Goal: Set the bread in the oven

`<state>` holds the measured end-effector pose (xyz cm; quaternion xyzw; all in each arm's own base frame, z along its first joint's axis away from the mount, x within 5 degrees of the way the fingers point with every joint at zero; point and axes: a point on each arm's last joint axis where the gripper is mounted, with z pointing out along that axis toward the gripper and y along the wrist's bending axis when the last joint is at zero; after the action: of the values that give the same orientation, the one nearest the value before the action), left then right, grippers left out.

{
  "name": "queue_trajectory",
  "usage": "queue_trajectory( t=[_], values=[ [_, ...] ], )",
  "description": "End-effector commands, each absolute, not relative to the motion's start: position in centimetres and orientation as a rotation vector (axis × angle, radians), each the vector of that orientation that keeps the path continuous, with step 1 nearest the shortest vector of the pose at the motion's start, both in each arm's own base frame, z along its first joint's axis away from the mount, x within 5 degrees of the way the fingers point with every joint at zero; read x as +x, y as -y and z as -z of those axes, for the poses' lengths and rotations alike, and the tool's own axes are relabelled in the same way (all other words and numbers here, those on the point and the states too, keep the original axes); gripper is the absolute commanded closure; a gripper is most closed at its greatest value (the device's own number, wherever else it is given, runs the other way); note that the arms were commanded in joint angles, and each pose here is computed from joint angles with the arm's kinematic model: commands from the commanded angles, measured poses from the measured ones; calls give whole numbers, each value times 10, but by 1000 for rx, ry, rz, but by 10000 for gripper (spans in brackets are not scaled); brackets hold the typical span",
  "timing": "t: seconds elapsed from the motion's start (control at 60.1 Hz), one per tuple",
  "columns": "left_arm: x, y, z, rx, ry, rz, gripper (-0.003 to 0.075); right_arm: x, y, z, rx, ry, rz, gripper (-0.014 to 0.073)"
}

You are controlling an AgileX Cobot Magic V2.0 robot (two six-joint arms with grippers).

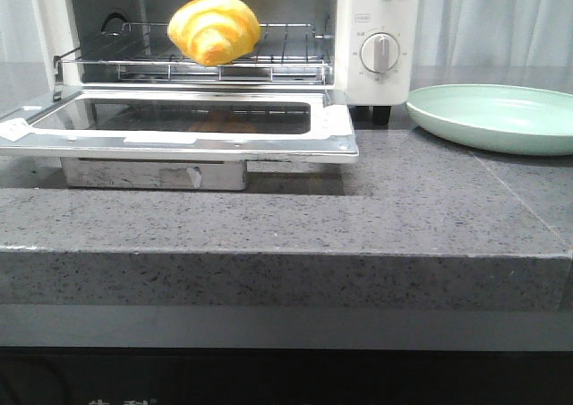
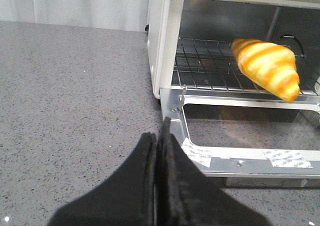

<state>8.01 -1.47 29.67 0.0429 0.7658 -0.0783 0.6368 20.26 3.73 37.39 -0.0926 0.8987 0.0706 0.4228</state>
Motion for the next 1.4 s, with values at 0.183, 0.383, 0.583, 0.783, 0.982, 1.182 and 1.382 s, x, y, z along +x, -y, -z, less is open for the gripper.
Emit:
queue_trajectory(
  t=[0.183, 0.383, 0.583, 0.783, 0.982, 1.182, 1.382],
  values=[
    [81, 14, -312, 79, -1652, 189, 741, 130, -27, -357, -199, -1862, -156, 655],
    [81, 14, -312, 78, -1651, 189, 741, 86, -19, -325, -160, -1722, -187, 655],
    [81, 14, -312, 78, -1651, 189, 741, 61, -15, -313, -153, -1635, -192, 655],
    [81, 14, -312, 78, -1651, 189, 741, 59, -15, -313, -153, -1629, -193, 655],
    [81, 14, -312, 78, -1651, 189, 741, 59, -15, -313, -153, -1631, -193, 655],
    [81, 14, -312, 78, -1651, 189, 741, 59, -15, -313, -153, -1631, -193, 655],
    [82, 14, -309, 77, -1650, 189, 741, 59, -15, -313, -153, -1631, -193, 655]
  ],
)
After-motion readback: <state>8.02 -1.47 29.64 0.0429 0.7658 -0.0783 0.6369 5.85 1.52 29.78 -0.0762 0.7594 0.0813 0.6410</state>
